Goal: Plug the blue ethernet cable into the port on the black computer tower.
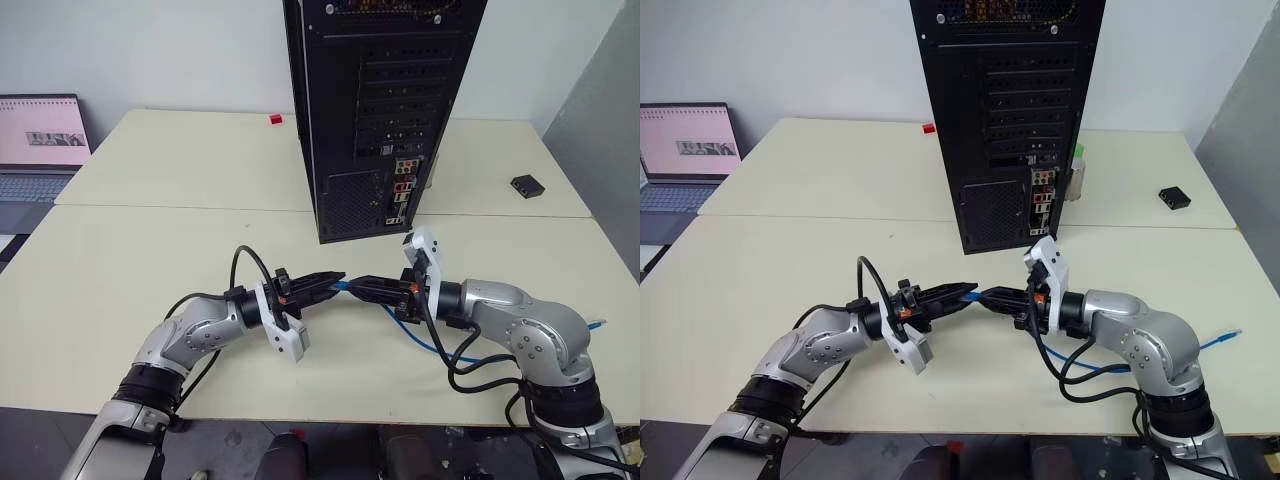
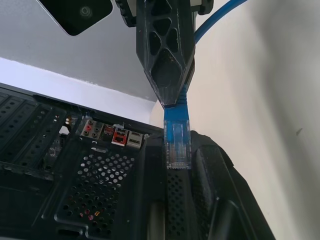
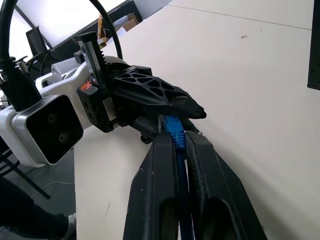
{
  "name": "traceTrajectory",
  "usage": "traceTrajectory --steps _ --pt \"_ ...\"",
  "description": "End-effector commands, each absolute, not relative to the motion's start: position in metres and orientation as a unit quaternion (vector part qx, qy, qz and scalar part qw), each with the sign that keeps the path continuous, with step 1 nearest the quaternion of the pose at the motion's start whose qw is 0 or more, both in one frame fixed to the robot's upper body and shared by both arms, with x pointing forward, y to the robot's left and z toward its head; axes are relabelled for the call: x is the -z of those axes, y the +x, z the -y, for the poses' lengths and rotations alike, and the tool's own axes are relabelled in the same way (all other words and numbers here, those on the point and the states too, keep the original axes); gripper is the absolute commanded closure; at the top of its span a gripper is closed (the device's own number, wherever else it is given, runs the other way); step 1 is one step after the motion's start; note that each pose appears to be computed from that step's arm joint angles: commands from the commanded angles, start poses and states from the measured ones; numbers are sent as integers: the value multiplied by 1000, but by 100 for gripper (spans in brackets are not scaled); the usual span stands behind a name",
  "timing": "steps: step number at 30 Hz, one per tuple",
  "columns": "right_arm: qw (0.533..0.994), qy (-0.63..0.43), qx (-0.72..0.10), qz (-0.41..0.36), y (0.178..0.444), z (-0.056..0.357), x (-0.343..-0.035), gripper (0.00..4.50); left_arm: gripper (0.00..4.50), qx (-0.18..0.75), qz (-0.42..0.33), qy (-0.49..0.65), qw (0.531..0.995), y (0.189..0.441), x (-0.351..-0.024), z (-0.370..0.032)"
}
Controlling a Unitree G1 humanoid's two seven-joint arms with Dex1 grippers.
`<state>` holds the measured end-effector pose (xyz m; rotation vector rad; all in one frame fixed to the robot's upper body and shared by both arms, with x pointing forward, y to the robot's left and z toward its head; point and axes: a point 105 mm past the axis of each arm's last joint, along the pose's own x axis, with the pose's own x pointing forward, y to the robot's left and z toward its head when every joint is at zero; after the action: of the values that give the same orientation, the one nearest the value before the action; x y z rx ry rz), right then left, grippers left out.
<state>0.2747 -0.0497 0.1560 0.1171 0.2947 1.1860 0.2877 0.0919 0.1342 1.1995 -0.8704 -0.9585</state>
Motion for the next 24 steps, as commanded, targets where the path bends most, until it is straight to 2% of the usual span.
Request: traceTrajectory --steps 1,3,5,12,14,17,22,24 --pt "807 51 -579 -111 272 44 -172 450 420 434 398 513 624 280 -138 -83" --pt "806 50 -579 -112 271 45 -172 450 420 434 392 503 637 282 -139 -84" --pt "806 48 -580 -112 271 45 -172 450 364 434 380 496 649 285 -139 -86" --pt "810 42 -575 -109 272 47 -172 450 223 429 314 455 714 300 -132 -97" --pt "812 41 -572 -106 272 48 -173 450 185 437 307 450 716 298 -130 -99" --pt "821 38 -561 -96 275 51 -176 450 127 429 269 417 755 303 -127 -106" --pt "873 9 -487 -38 292 69 -190 450 127 396 190 296 848 315 -132 -113" --pt "892 -3 -452 -14 298 76 -196 450 127 399 148 243 872 313 -129 -109"
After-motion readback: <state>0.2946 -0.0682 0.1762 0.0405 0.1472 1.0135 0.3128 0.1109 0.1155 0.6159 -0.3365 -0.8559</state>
